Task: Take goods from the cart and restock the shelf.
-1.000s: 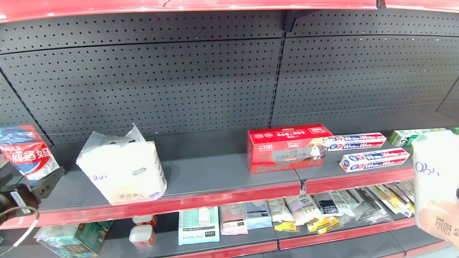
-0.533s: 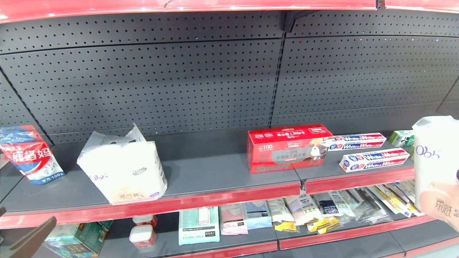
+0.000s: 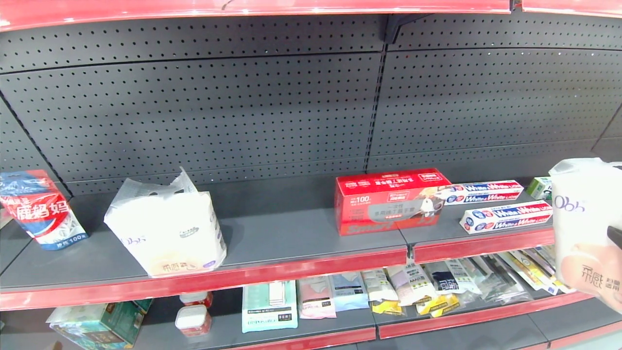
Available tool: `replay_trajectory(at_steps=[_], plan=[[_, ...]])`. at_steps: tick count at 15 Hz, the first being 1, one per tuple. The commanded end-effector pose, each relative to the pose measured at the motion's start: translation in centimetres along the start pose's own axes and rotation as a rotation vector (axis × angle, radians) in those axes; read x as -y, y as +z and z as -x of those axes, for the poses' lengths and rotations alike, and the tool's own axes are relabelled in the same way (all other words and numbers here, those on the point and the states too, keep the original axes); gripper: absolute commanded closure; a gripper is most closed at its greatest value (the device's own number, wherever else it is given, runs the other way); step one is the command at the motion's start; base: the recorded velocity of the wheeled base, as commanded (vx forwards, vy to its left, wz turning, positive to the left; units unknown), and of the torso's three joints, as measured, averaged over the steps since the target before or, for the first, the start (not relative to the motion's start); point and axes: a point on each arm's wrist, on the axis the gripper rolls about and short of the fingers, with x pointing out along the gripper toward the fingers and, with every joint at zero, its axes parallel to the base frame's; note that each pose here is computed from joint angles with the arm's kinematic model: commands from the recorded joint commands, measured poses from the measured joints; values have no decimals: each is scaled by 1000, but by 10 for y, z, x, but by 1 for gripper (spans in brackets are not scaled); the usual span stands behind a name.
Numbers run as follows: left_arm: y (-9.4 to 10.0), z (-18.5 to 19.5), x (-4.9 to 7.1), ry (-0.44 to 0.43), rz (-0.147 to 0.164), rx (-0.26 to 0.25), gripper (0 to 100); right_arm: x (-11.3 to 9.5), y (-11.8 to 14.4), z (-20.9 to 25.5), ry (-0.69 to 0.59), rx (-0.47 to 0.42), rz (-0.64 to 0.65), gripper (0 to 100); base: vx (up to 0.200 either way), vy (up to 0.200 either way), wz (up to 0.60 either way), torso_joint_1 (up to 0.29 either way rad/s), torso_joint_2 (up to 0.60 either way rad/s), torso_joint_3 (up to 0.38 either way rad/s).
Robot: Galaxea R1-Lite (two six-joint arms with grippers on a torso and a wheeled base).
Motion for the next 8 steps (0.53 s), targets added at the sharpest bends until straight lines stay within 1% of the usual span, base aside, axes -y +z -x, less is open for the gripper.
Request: replay_trajectory(at_steps=[1, 5, 6, 8], plan=[[5, 2, 2, -25, -14, 27, 0, 0, -1, -2, 0, -9, 1, 100, 0, 0, 0, 0, 0, 0], [11, 1, 1, -34, -31, 31, 0, 0, -2, -1, -2, -13, 5, 100, 0, 0, 0, 0, 0, 0], [11, 1, 1, -57, -34, 32, 0, 0, -2, -2, -2, -14, 6, 100, 0, 0, 0, 0, 0, 0], [10, 1, 2, -75, -34, 28, 0, 0, -2, -2, -4, -15, 6, 100, 0, 0, 0, 0, 0, 0]])
